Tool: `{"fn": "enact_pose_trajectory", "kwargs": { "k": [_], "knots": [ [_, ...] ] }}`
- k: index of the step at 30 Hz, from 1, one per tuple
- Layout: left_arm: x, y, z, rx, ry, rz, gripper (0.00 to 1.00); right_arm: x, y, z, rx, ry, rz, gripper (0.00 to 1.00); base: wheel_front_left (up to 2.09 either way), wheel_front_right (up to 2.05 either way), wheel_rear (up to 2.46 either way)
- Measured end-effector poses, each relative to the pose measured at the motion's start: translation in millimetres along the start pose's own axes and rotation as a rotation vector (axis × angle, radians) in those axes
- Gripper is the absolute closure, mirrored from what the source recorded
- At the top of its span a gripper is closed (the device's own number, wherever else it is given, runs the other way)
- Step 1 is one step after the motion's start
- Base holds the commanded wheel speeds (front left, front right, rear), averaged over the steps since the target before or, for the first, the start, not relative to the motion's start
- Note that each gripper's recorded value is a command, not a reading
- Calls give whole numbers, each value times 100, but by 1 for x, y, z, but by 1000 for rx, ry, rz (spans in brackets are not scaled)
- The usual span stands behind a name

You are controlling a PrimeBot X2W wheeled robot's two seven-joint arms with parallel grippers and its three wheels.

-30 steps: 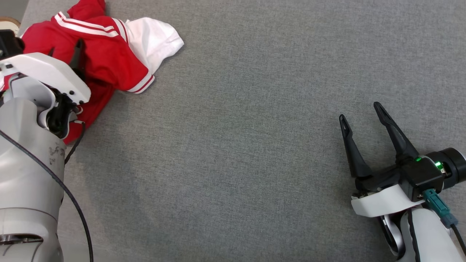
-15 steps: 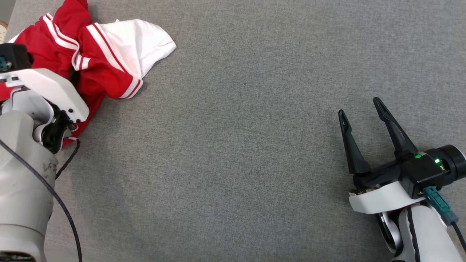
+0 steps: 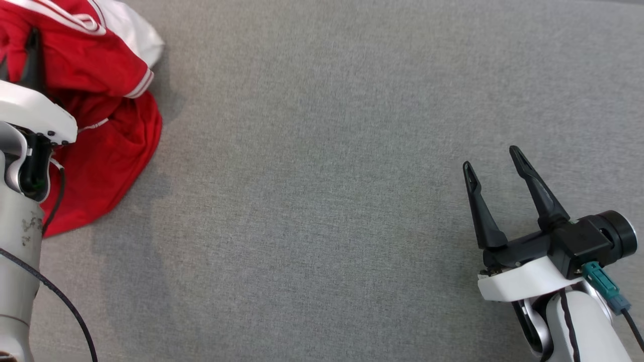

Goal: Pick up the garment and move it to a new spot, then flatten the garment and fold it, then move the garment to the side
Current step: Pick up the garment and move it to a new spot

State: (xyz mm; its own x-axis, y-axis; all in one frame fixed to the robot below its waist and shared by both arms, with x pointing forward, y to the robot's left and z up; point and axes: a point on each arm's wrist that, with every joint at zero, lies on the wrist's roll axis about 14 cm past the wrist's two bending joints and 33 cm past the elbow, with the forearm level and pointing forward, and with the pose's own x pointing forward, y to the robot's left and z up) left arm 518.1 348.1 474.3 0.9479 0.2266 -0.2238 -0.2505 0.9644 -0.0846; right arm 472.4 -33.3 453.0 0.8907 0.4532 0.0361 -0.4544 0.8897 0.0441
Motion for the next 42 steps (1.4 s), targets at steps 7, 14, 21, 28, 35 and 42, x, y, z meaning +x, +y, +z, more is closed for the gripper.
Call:
{"fn": "enact_pose_trajectory", "kwargs": {
  "k": [7, 14, 21, 28, 35, 42],
  "knots": [
    [-14, -26, 72, 58, -192, -90, 100, -16, 2, 32, 6, -55, -15, 0, 0, 0, 0],
    [-36, -90, 112, 129, -300, -267, 100, -43, -10, 61, -16, -103, -73, 0, 0, 0, 0],
    [-66, -208, 105, 133, -310, -581, 100, -81, -43, 85, -59, -143, -199, 0, 0, 0, 0],
    [-93, -303, 91, 143, -290, -829, 100, -118, -77, 99, -80, -166, -333, 0, 0, 0, 0],
    [-119, -376, 64, 164, -237, -1027, 100, -159, -107, 106, -87, -171, -470, 0, 0, 0, 0],
    [-138, -413, 14, 203, -155, -1151, 100, -182, -126, 104, -94, -153, -556, 0, 0, 0, 0]
  ]
}}
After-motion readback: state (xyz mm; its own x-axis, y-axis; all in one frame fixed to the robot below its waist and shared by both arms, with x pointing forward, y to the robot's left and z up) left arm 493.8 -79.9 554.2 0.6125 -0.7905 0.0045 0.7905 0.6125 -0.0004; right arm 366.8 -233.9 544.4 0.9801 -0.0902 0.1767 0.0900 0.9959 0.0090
